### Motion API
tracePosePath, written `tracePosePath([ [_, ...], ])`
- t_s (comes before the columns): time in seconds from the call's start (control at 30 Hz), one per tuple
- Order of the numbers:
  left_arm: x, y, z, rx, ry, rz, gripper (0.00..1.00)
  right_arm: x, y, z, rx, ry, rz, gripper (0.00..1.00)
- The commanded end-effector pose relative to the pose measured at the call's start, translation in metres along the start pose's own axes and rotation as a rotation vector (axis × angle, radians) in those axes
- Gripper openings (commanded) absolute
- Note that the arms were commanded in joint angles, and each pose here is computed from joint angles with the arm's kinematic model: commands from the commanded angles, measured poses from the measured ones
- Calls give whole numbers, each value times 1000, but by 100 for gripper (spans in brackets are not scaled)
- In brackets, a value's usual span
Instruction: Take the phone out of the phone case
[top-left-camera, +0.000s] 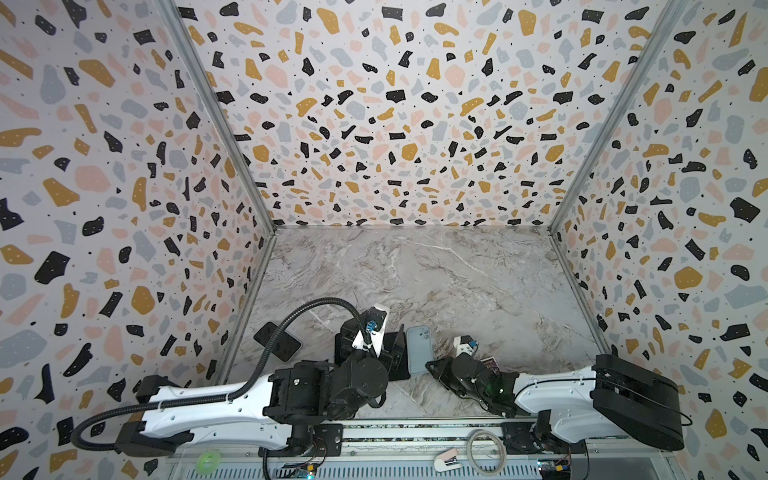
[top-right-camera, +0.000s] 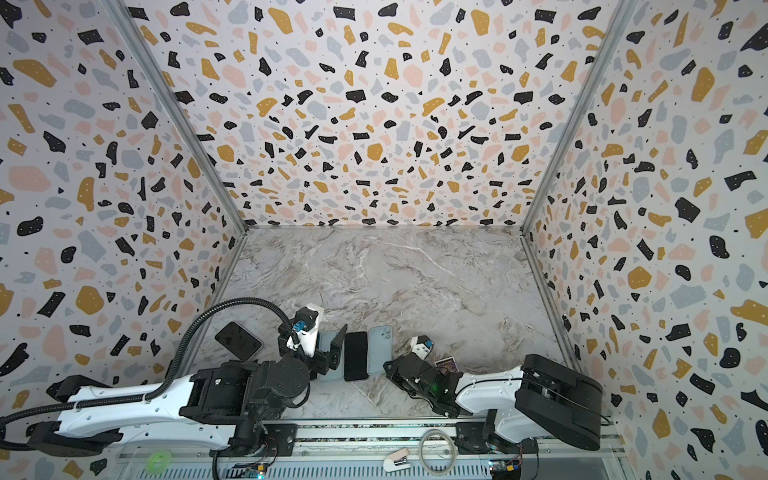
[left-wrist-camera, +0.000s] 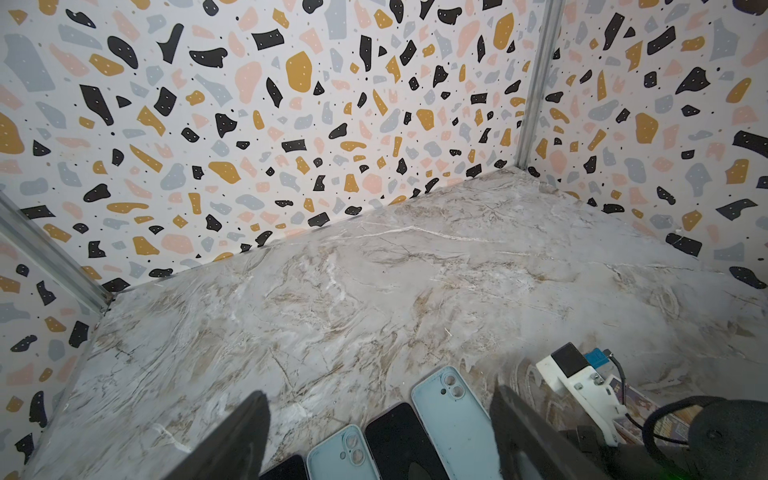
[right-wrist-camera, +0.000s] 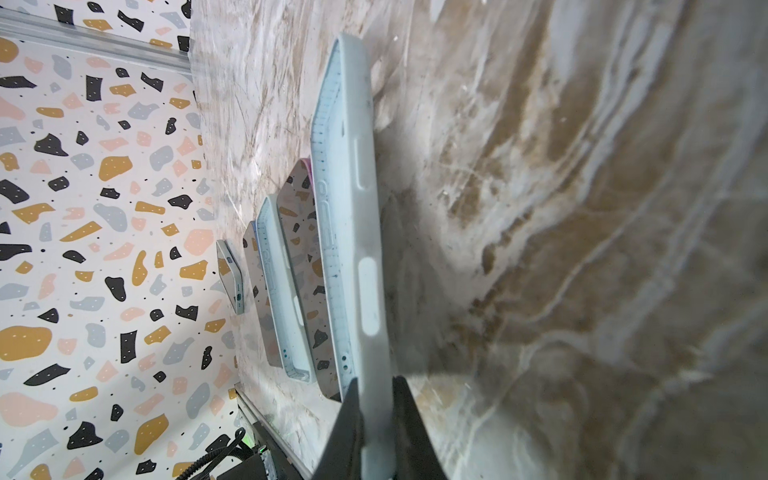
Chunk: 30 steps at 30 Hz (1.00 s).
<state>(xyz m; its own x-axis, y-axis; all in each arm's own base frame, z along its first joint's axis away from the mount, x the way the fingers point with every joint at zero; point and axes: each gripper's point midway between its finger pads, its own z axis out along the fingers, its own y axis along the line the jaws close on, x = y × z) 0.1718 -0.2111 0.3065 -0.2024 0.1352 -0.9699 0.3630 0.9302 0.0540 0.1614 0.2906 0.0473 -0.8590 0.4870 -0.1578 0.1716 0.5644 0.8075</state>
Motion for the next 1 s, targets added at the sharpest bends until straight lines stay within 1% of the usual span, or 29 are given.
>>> tracePosePath([
  [0.0, -11, 8, -3, -23, -20, -56, 85, 5, 13, 0, -23, 28, -25, 0],
  [0.23, -11, 11, -5, -13, -22, -73, 86, 5, 4, -3, 13, 34, -59, 0],
  [0.27, -12, 11, -5, -15, -23, -75, 86, 6, 3, -3, 22, 40, -64, 2],
  [0.37, -13, 12, -6, -16, -24, -82, 87, 8, 3, -3, 17, 51, -66, 18],
  [0.53, -14, 12, -6, -14, -25, -91, 88, 10, 6, -3, 7, 64, -70, 40],
  [0.57, -14, 11, -6, -12, -24, -95, 88, 11, 8, -4, 3, 66, -77, 45],
  [0.63, -14, 11, -6, -10, -23, -100, 89, 10, 10, -5, 5, 66, -89, 53],
  [0.7, -14, 11, -6, -13, -20, -100, 89, 9, 9, -8, 23, 64, -101, 62],
  [0.77, -13, 10, -5, -12, -17, -102, 89, 6, 9, -11, 32, 52, -117, 68],
  [0.83, -13, 8, -5, -6, -16, -102, 90, 4, 10, -14, 38, 47, -133, 72],
  [0.97, -11, 6, -4, -3, -13, -99, 90, 1, 9, -15, 47, 56, -152, 74],
])
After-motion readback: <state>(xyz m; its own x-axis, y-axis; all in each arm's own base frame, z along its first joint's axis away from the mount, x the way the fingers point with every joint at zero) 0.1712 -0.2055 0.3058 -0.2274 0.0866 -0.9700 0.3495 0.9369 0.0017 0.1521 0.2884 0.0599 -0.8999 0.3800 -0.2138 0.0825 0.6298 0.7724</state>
